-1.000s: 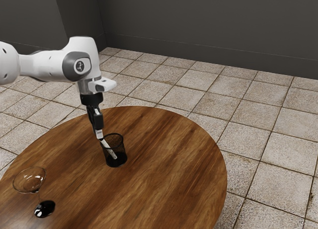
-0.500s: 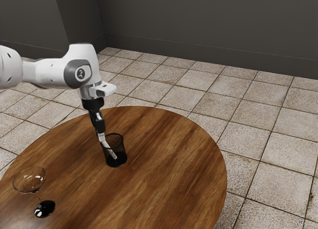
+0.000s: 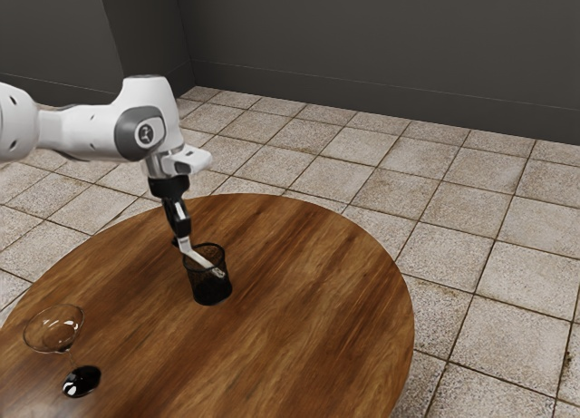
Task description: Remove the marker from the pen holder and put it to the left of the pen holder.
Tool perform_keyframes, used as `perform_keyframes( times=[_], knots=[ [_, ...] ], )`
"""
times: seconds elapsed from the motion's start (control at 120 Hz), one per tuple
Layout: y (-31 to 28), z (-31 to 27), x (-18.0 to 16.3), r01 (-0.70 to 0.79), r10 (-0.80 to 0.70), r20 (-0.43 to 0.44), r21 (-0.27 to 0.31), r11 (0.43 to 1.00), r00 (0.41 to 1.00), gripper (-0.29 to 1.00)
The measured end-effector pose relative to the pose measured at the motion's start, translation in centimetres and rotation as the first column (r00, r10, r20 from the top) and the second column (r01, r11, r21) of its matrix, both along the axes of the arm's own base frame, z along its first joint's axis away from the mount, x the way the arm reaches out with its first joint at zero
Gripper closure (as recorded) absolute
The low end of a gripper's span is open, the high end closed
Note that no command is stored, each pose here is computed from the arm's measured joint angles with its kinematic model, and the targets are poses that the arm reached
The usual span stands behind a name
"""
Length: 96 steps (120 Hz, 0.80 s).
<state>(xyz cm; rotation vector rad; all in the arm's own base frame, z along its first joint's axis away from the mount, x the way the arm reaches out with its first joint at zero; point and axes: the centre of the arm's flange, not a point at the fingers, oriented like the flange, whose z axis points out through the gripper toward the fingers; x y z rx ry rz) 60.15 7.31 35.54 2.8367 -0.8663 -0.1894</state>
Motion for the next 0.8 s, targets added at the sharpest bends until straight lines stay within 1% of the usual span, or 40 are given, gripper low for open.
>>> perform_keyframes(
  times=[0.217, 0.408, 0.533, 0.642, 0.8],
  knots=[
    [-0.5, 3.6, -2.0, 0.01, -0.011, 0.006, 0.065, 0.998, 1.0, 0.78],
    [-1.0, 7.4, -4.4, 0.006, -0.009, 0.025, 0.122, 0.993, 1.0, 0.79],
    [0.0, 9.2, -6.2, -0.027, 0.021, 0.037, 0.151, 0.988, 0.999, 0.79],
    [1.4, 9.2, -7.1, -0.057, 0.052, 0.03, 0.158, 0.986, 0.998, 0.79],
    [3.2, 6.3, -6.9, -0.083, 0.087, -0.02, 0.131, 0.988, 0.996, 0.79]
  ],
)
